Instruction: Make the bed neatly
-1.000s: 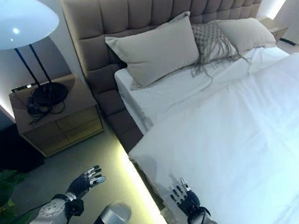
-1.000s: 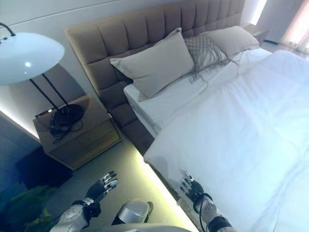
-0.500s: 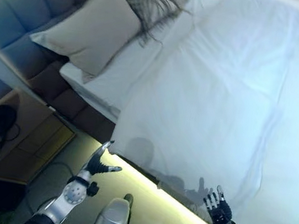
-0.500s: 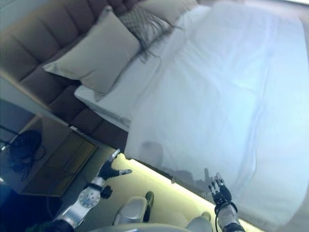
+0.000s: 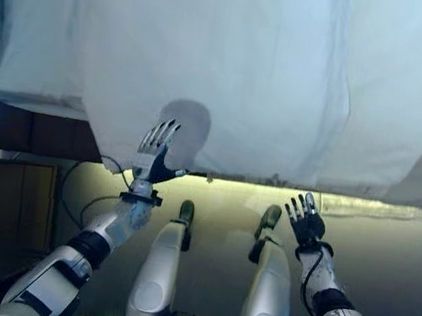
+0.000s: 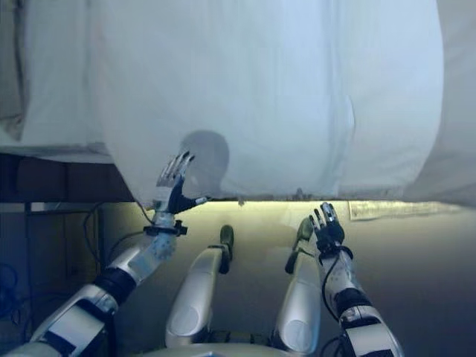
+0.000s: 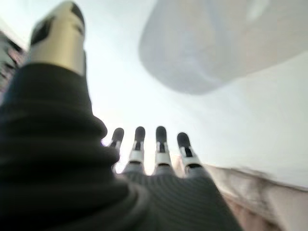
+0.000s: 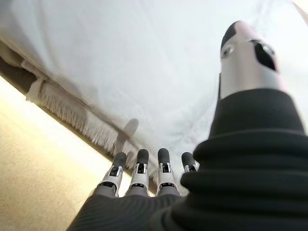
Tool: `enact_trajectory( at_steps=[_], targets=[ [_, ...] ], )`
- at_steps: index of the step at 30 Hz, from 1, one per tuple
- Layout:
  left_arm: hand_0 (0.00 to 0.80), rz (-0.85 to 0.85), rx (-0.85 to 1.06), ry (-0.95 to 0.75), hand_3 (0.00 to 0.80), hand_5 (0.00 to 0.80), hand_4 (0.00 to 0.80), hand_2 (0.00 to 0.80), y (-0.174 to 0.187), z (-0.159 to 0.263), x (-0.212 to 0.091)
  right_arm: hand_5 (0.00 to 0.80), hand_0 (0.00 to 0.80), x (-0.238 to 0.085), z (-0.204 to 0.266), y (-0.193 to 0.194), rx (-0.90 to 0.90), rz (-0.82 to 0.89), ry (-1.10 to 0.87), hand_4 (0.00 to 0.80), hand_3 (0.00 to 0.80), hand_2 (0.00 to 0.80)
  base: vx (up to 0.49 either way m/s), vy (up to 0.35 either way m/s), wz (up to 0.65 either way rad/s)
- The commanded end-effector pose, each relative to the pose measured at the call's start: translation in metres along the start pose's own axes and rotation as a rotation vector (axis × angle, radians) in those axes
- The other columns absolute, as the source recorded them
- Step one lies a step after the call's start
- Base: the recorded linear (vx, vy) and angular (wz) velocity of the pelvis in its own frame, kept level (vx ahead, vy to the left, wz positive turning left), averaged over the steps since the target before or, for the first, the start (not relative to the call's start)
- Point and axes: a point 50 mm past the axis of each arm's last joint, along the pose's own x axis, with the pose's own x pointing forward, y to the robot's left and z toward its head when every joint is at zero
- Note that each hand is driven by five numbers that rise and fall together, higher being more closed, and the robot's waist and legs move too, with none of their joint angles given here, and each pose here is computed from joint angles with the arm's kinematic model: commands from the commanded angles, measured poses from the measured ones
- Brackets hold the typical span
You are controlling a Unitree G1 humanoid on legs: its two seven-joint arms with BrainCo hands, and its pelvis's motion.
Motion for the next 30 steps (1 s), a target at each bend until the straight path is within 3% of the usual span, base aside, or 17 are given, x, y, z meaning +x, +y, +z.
enact_trajectory(
  at_steps=[1, 17, 30],
  targets=[
    [0.000, 0.131, 0.142, 0.062, 0.000, 0.000, 0.000, 0.000, 0.014, -0.012, 0.006, 0.000, 0.000, -0.001, 0.014, 0.017, -0.013, 0.062, -0.047, 0.000, 0.000, 0.000, -0.039, 0.041, -0.01],
    [0.000, 0.164, 0.333, 0.072, 0.000, 0.000, 0.000, 0.000, 0.032, -0.007, 0.047, 0.000, 0.000, -0.006, 0.032, 0.038, 0.061, 0.089, -0.104, 0.000, 0.000, 0.000, -0.006, 0.039, -0.12],
    [0.000, 0.186, 0.339, 0.243, 0.000, 0.000, 0.000, 0.000, 0.051, -0.009, 0.081, 0.000, 0.000, -0.011, 0.037, 0.058, 0.065, 0.222, -0.132, 0.000, 0.000, 0.000, 0.004, -0.010, -0.03]
  ],
)
